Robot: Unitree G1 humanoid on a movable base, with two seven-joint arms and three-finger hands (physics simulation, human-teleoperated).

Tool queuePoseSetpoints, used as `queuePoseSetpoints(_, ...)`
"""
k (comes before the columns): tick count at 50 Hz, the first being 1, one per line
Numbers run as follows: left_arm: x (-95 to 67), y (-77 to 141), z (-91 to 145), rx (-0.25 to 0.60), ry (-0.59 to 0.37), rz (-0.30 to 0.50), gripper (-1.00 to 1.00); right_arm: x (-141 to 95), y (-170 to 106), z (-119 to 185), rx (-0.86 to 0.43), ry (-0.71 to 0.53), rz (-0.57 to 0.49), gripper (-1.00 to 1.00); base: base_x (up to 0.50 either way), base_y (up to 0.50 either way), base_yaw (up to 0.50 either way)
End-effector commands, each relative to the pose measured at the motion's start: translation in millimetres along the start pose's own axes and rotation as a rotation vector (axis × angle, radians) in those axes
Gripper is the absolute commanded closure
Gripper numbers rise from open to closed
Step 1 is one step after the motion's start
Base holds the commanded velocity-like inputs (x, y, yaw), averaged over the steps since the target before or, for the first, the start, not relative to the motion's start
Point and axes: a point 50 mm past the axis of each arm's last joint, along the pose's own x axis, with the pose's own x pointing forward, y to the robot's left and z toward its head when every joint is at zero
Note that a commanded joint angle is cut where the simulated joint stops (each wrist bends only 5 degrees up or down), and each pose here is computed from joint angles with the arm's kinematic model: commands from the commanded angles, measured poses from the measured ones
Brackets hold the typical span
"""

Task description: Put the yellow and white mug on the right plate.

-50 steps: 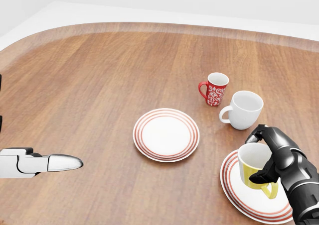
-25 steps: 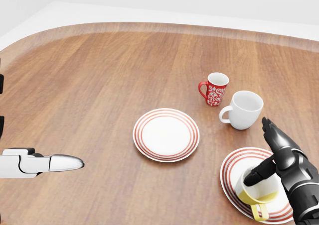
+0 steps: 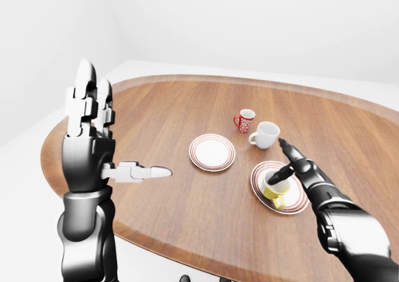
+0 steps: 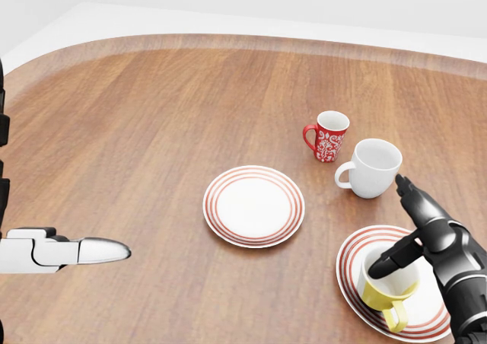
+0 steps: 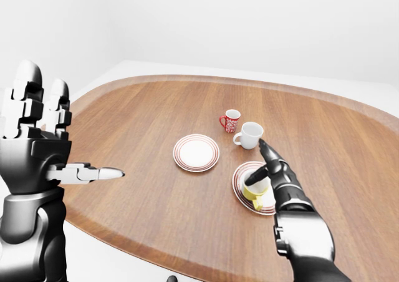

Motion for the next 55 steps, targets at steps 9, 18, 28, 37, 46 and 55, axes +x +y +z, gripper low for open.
queuePoseSetpoints(9,-0.8,-0.8,1.1,0.001,-0.002,-0.003,-1.0,-2.7,-12.0,10.7,0.062,-0.109,0.074,-1.0,0.0,0.0,0.0)
queuePoseSetpoints(18,-1.2,-1.2,-0.1,0.001,0.004,-0.005,-1.0,-17.8,-32.6,28.3,0.074,-0.229,0.042,-1.0,0.0,0.0,0.0)
queuePoseSetpoints(28,0.1,-1.0,4.1,0.002,-0.018,-0.004,-1.0,-61.5,-52.4,66.0,0.006,-0.466,-0.014,-1.0,0.0,0.0,0.0)
queuePoseSetpoints(37,1.3,-0.7,19.2,0.003,-0.088,-0.005,-1.0,-105.3,-65.8,96.0,-0.038,-0.682,-0.09,-1.0,0.0,0.0,0.0)
queuePoseSetpoints(46,1.6,1.8,51.5,0.003,-0.245,-0.004,-1.0,-165.3,-69.5,125.4,-0.13,-0.924,-0.18,-1.0,0.0,0.0,0.0)
queuePoseSetpoints(55,-4.0,6.2,98.6,-0.016,-0.498,0.008,-1.0,-250.7,-78.2,151.1,-0.131,-1.302,-0.392,-1.0,0.0,0.0,0.0)
